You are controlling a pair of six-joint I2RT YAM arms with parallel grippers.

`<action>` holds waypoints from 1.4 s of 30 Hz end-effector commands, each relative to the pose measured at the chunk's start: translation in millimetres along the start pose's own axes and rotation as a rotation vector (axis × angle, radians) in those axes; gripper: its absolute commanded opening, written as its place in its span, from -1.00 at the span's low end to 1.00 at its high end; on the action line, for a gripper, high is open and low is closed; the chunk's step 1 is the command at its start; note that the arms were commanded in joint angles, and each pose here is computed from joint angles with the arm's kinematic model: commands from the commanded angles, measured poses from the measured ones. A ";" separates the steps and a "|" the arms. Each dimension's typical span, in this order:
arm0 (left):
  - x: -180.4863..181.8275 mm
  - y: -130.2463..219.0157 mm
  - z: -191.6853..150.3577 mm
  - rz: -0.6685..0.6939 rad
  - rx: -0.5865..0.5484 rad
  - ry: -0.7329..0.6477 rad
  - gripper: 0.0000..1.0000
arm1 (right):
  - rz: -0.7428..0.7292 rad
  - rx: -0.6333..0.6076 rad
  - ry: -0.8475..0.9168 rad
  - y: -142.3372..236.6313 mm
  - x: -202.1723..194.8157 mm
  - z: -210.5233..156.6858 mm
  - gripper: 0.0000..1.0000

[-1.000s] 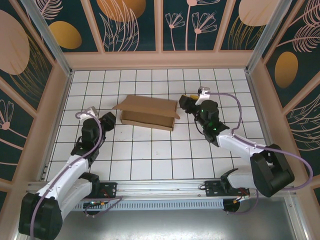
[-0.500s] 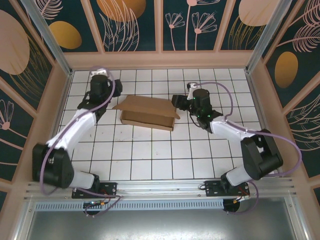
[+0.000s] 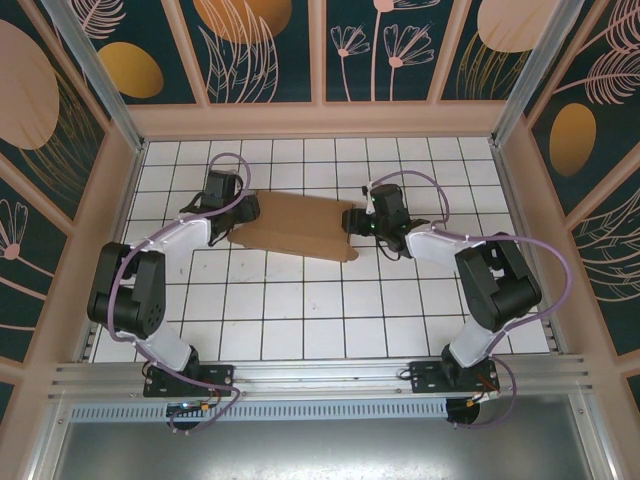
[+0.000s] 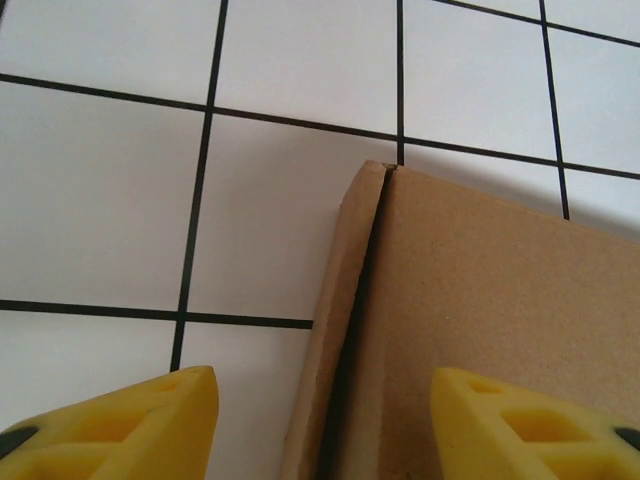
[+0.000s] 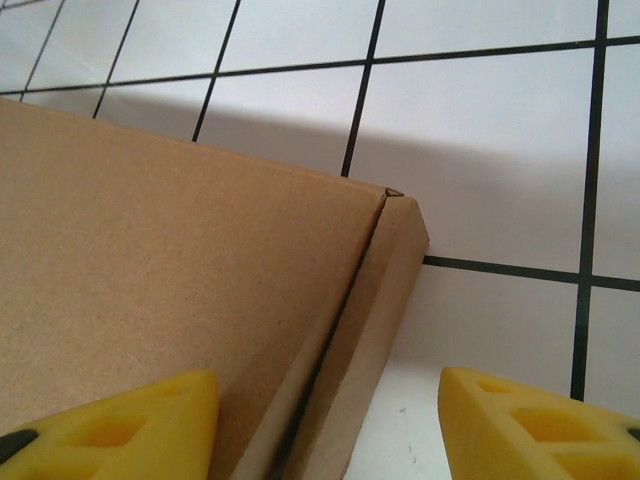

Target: Fold the paper box

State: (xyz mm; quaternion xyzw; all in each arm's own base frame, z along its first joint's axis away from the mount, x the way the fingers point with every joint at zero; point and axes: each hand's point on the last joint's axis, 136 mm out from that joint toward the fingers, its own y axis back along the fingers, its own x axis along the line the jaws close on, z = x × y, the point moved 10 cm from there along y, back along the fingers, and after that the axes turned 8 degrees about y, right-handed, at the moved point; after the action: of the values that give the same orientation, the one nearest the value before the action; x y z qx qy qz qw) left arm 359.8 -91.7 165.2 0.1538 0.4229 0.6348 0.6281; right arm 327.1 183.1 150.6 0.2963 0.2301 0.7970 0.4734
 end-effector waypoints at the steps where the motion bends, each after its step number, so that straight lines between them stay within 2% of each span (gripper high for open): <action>1: 8.0 -13.2 -20.2 0.005 0.073 0.025 0.16 | -0.048 0.047 0.013 -7.5 -4.2 -2.2 0.22; 7: 13.9 -27.8 -32.4 0.016 0.124 0.035 0.13 | -0.007 0.096 -0.042 -13.6 -6.4 -5.9 0.27; 11: 17.3 -36.9 -41.2 0.015 0.160 0.039 0.03 | 0.039 0.138 -0.099 -21.1 -8.3 -15.4 0.24; 17: 18.8 -47.2 -49.6 -0.006 0.209 0.045 -0.17 | 0.032 0.242 -0.186 -41.6 -22.3 -42.0 -0.06; 21: 19.1 -52.1 -52.7 -0.033 0.241 0.059 -0.30 | 0.094 0.249 -0.262 -42.6 -30.8 -49.9 -0.12; 24: 17.7 -47.9 -47.8 -0.071 0.229 0.070 -0.38 | 0.157 0.173 -0.288 -27.9 -33.7 -39.1 -0.04; 27: 12.8 -39.5 -40.1 -0.184 0.194 0.079 -0.40 | 0.187 0.108 -0.313 -13.5 -39.5 -28.8 0.17; 31: 10.5 -43.6 -36.4 -0.312 0.232 0.088 -0.44 | 0.228 0.047 -0.393 -0.6 -53.8 -26.2 0.34; 36: 25.5 -59.9 -42.2 -0.313 0.297 0.132 -0.53 | 0.292 0.050 -0.465 -0.7 -65.1 -35.3 0.41; 42: 35.0 -70.8 -46.9 -0.320 0.354 0.155 -0.64 | 0.443 0.048 -0.503 -1.4 -62.9 -43.1 0.56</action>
State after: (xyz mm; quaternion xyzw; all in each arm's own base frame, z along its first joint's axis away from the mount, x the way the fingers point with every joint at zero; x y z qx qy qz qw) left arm 384.8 -90.2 117.5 0.0816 0.5338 0.4570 0.7067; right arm 326.5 118.5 106.2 0.5164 0.0723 0.7667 0.3746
